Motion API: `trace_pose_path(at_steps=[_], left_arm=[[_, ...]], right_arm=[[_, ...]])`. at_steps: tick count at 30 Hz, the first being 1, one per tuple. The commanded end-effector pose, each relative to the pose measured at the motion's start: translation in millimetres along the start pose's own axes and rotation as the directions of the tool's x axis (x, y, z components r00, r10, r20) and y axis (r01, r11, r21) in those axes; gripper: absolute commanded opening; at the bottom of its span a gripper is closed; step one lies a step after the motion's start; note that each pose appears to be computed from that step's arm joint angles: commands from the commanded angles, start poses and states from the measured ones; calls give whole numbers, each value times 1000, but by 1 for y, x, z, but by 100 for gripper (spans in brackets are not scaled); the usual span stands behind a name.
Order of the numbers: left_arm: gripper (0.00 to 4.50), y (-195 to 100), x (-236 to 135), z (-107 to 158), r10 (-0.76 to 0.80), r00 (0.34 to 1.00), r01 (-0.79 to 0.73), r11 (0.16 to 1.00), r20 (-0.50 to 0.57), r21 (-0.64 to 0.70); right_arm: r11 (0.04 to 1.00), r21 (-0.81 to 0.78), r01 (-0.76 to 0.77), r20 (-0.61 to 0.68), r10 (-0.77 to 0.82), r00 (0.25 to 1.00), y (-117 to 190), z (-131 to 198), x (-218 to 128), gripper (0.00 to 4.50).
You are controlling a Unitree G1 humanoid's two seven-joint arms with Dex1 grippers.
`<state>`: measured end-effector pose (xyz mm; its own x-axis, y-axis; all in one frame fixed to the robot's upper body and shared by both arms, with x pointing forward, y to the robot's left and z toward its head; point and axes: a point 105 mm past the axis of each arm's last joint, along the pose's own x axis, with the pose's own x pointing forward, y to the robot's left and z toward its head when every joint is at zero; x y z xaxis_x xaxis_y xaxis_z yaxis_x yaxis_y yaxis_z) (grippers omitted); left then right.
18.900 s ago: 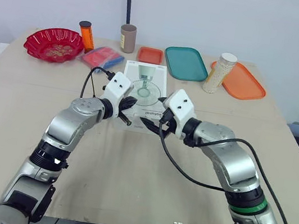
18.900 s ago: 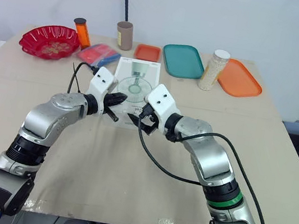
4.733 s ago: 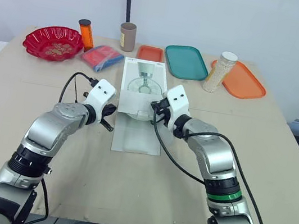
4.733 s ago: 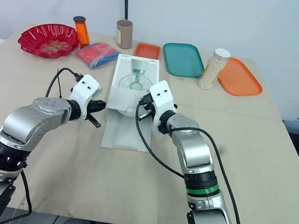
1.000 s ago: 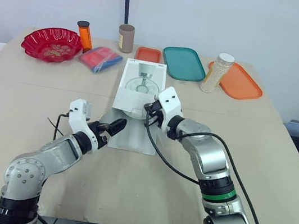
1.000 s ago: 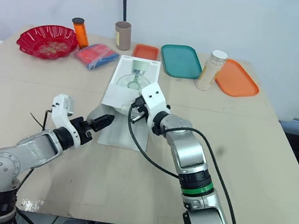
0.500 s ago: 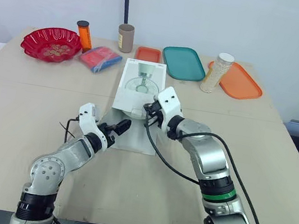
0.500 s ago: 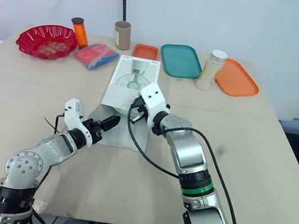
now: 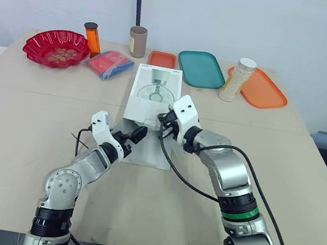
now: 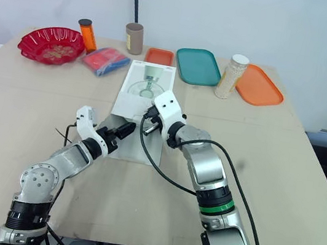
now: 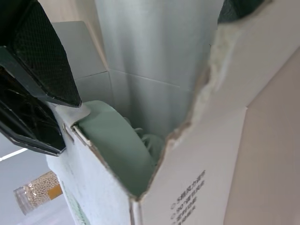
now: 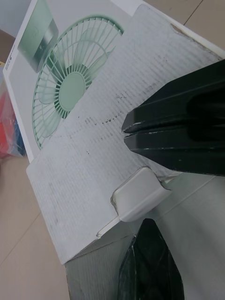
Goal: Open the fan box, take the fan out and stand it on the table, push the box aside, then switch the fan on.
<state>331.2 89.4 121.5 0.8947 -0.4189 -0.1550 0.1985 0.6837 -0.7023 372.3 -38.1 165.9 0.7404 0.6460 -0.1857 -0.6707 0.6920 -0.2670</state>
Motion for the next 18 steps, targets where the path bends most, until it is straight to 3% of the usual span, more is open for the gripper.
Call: trace_pose_path(at_steps=[1, 18], left_arm=[[441, -4, -2, 4, -11, 1000, 11, 1000, 28, 19], [441, -4, 7, 3, 10, 999, -11, 1000, 51, 11]], right_arm=[[1000, 14, 2, -80, -1, 997, 1, -21, 0, 0], [1000, 20, 5, -78, -3, 997, 2, -20, 0, 0]])
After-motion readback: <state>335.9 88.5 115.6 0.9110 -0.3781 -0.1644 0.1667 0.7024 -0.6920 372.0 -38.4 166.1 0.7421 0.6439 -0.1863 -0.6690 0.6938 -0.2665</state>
